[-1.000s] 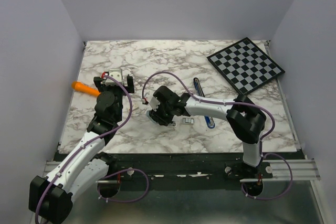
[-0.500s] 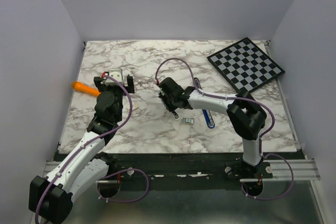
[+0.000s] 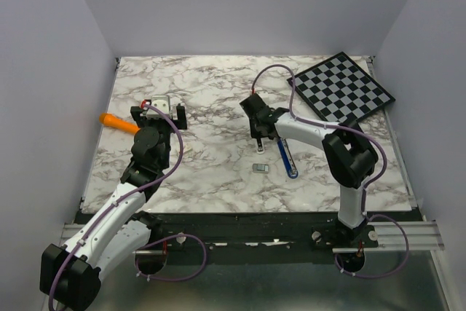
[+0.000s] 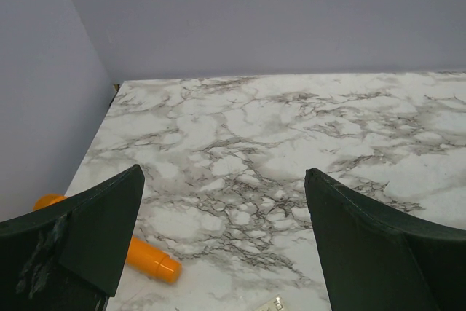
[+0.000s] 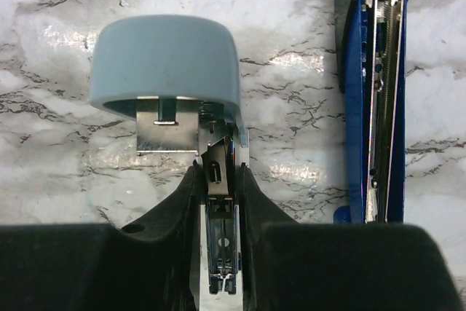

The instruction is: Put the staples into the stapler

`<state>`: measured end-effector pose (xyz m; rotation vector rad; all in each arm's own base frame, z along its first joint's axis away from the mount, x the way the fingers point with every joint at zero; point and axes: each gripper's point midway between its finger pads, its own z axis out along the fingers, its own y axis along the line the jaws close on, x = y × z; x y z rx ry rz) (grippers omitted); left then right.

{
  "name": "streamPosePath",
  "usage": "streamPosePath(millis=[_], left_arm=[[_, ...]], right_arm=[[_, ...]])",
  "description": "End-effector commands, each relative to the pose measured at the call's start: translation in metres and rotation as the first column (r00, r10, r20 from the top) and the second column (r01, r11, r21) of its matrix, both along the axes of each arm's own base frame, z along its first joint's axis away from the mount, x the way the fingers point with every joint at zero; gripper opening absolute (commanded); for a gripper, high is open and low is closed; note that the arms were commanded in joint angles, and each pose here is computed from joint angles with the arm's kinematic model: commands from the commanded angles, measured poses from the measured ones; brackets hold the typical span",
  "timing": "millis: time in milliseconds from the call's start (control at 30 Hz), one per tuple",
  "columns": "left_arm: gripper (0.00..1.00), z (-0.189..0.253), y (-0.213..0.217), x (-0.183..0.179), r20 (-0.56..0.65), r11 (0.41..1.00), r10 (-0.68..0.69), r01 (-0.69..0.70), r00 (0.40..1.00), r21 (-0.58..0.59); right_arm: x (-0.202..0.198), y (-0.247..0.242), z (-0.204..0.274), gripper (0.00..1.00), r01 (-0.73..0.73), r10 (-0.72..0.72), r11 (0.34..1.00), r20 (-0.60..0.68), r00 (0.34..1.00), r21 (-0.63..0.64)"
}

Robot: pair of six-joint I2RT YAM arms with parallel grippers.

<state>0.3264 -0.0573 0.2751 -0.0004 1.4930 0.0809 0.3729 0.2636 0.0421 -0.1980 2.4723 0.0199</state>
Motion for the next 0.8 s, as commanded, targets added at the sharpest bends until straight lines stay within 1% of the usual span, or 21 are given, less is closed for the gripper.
streamPosePath(millis=[0,67,233,333,367,467,533,567,667,767], left_arm=[[0.99,0.011,-0.004,0.001,0.028,0.999,-0.023,0.023,0.999,-0.03],[0.99,0.011,-0.004,0.001,0.028,0.999,-0.023,0.023,0.999,-0.03],[0.99,0.012,-0.005,0.0,0.031,0.999,-0.029,0.03,0.999,-0.033],[0.99,0.012,-0.005,0.0,0.031,0.999,-0.031,0.032,0.999,-0.036],[0.99,0.012,-0.005,0.0,0.033,0.999,-0.032,0.033,0.999,-0.036],[0.99,0.011,-0.006,-0.001,0.03,0.999,-0.035,0.037,0.999,-0.038],[0.99,0.012,-0.006,-0.001,0.032,0.998,-0.037,0.038,0.999,-0.04],[0.99,0.012,-0.006,-0.001,0.032,0.998,-0.037,0.039,0.999,-0.042],[0.99,0.013,-0.006,-0.002,0.036,0.998,-0.039,0.041,0.999,-0.046],[0.99,0.013,-0.006,-0.002,0.037,0.998,-0.039,0.041,0.999,-0.048]], right_arm=[[-0.016,-0.021,-0.006,0.2,0.079,-0.08,0.996,-0.023,0.997,-0.039],[-0.021,-0.026,-0.011,0.2,0.071,-0.072,0.996,-0.034,0.997,-0.051],[-0.028,-0.027,-0.007,0.2,0.014,-0.015,0.999,-0.03,0.999,-0.038],[-0.031,-0.027,-0.009,0.23,0.004,-0.005,0.999,-0.044,0.999,-0.036],[-0.032,-0.028,-0.01,0.29,0.003,-0.005,0.999,-0.048,0.999,-0.035],[-0.032,-0.027,-0.006,0.4,0.014,-0.015,1.0,-0.041,0.999,-0.022],[-0.032,-0.026,-0.003,0.46,0.019,-0.019,1.0,-0.037,0.999,-0.012],[-0.032,-0.026,0.003,0.51,0.02,-0.02,1.0,-0.029,0.999,-0.003],[-0.033,-0.027,0.018,0.58,0.031,-0.031,0.999,-0.011,0.999,0.016],[-0.037,-0.03,0.031,0.59,0.032,-0.032,0.999,-0.003,0.999,0.028]])
